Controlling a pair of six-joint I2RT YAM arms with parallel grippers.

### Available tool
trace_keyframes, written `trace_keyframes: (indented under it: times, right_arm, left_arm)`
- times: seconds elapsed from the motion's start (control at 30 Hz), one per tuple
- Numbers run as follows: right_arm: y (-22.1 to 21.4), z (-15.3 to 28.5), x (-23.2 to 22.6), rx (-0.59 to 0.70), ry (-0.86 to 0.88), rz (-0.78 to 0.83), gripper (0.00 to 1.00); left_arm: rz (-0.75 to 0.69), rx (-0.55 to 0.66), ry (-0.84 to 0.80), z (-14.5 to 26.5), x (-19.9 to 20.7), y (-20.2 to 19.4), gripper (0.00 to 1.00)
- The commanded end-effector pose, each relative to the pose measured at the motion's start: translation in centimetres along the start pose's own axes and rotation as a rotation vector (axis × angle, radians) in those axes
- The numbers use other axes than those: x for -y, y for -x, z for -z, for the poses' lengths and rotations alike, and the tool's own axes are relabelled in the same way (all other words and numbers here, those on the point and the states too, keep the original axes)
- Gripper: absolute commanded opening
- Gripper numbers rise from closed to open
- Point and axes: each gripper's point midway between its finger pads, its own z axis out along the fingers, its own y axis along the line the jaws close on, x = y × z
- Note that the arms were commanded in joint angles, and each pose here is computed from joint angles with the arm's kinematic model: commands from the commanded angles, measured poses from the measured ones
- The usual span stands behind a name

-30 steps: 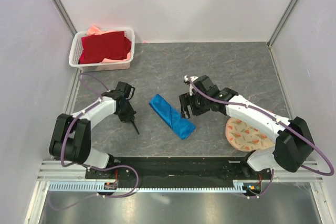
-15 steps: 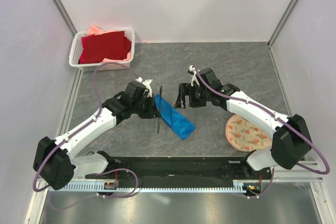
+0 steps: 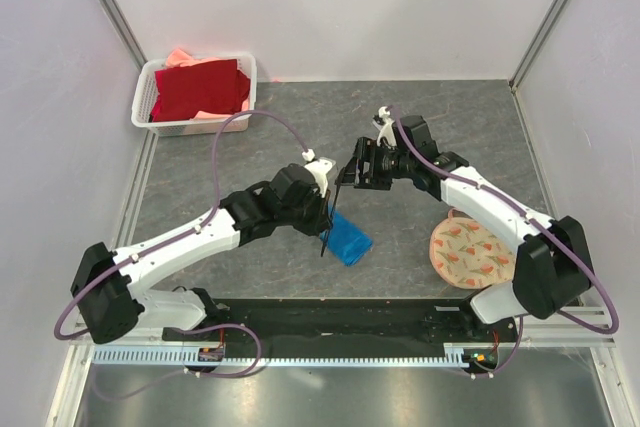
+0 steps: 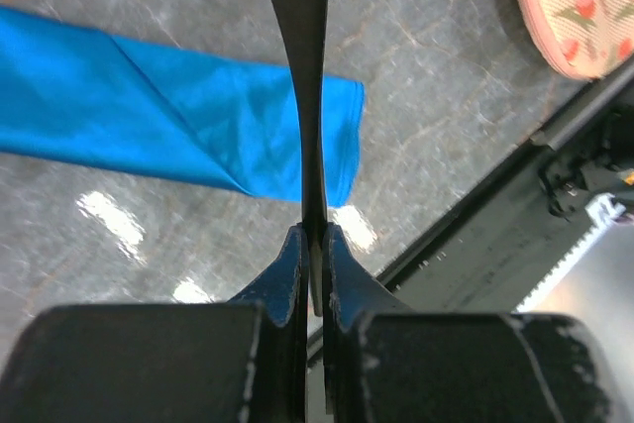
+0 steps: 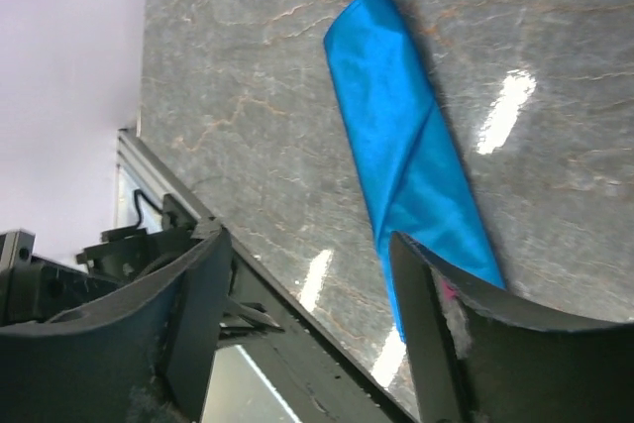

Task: Fold the napkin into a case and place the utensils inside
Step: Pass from the left arm to the right

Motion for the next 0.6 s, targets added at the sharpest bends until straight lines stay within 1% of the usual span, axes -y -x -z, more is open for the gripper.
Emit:
trace_keyframes:
  times: [0.0, 0.13, 0.17, 0.27, 0.37, 0.43, 0.57]
  right_arm:
    - [-0.7, -0.7, -1.2, -0.041, 0.1, 0.003, 0.7]
    - [-0.9, 0.1, -0.1, -0.004, 0.06, 0.037, 0.72]
    - [-0.7, 0.5, 0.8, 0.01, 0.023, 0.029, 0.73]
    - [-0.8, 1.6, 2.4, 0.025, -0.009, 0.027, 0.75]
    - [-1.5, 2.4, 2.6, 0.011, 0.003, 0.065, 0.77]
    - [-1.9, 2.8, 1.6, -0.008, 0.053, 0.085, 0.78]
    - [-1.4, 2.6, 0.4, -0.013, 0.105, 0.066, 0.77]
  left_arm:
    - [-0.136, 0.067, 0.077, 0.2, 0.3, 2.5, 0.02]
    - [-0.135, 0.038, 0.145, 0.0, -0.7, 2.2, 0.02]
    - [-0.133, 0.039, 0.152, 0.0, -0.7, 2.3, 0.02]
    - [-0.117, 0.059, 0.193, 0.4, -1.3, 2.8, 0.02]
    - [-0.141, 0.07, 0.23, 0.8, -1.9, 3.3, 0.02]
    - [-0.163, 0.058, 0.231, 0.7, -2.0, 3.2, 0.02]
    - [-0.211, 0.039, 0.21, 0.6, -1.9, 2.8, 0.02]
